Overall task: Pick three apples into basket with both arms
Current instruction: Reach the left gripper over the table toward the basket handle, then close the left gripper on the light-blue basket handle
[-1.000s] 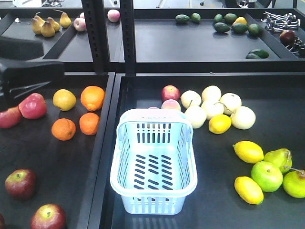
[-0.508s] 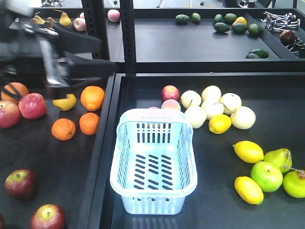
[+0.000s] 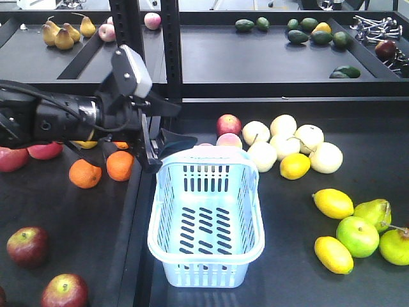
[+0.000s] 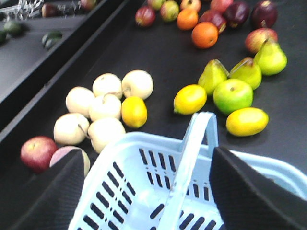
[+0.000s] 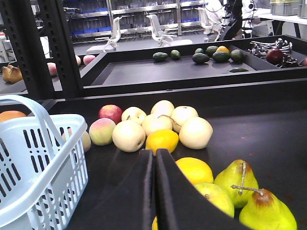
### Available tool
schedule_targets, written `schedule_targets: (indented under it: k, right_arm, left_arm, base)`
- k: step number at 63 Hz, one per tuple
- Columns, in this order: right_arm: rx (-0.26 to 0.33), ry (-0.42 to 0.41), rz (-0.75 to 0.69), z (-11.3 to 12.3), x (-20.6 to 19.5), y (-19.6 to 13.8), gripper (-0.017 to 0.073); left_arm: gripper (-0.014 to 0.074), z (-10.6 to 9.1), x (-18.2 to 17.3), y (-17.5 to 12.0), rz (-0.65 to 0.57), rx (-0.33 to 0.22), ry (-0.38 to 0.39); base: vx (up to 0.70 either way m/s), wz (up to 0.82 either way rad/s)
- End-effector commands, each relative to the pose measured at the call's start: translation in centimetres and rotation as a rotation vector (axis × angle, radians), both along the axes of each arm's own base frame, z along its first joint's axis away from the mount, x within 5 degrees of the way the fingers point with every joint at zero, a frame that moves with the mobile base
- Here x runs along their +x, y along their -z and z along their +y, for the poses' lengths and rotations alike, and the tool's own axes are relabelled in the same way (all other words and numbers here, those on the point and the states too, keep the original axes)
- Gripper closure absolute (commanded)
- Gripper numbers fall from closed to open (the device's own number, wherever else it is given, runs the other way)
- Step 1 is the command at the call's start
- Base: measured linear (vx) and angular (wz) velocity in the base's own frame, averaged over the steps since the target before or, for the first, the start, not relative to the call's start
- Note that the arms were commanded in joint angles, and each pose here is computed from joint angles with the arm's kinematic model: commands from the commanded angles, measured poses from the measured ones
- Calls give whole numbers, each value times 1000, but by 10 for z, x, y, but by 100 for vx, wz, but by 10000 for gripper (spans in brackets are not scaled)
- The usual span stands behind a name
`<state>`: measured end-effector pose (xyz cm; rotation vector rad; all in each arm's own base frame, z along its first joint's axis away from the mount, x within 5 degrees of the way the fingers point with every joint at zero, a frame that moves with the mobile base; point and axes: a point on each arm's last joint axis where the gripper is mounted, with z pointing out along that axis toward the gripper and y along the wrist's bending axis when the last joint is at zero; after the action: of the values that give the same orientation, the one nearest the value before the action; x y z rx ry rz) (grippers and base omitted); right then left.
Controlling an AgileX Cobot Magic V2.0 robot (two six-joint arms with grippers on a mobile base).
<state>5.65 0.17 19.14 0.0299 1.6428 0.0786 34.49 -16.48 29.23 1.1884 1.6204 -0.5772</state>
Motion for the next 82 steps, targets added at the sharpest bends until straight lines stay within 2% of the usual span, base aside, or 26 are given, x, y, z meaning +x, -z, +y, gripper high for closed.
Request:
schedule_targets:
  k: [1,28,40,55,82]
  right_arm:
    - [-18,2,-78,0,0,-3,564]
    - [-18,2,-78,0,0,-3,564]
    - [-18,2,-78,0,0,-3,564]
    - [-18,2,-78,0,0,-3,564]
    - [-18,2,-78,0,0,-3,564]
  left_arm:
    - [77,-5,-4,-16,-75,36,28]
    - [78,-9,11,19,8,65,26]
    - [97,-10,15,28,-16,97,37]
    - [126,-9,22,39,-5,119,5]
    - [150,-10,27,56,47,126,-3]
  base:
    - [0,0]
    - [0,0]
    - [0,0]
    - [0,0]
    - [0,0]
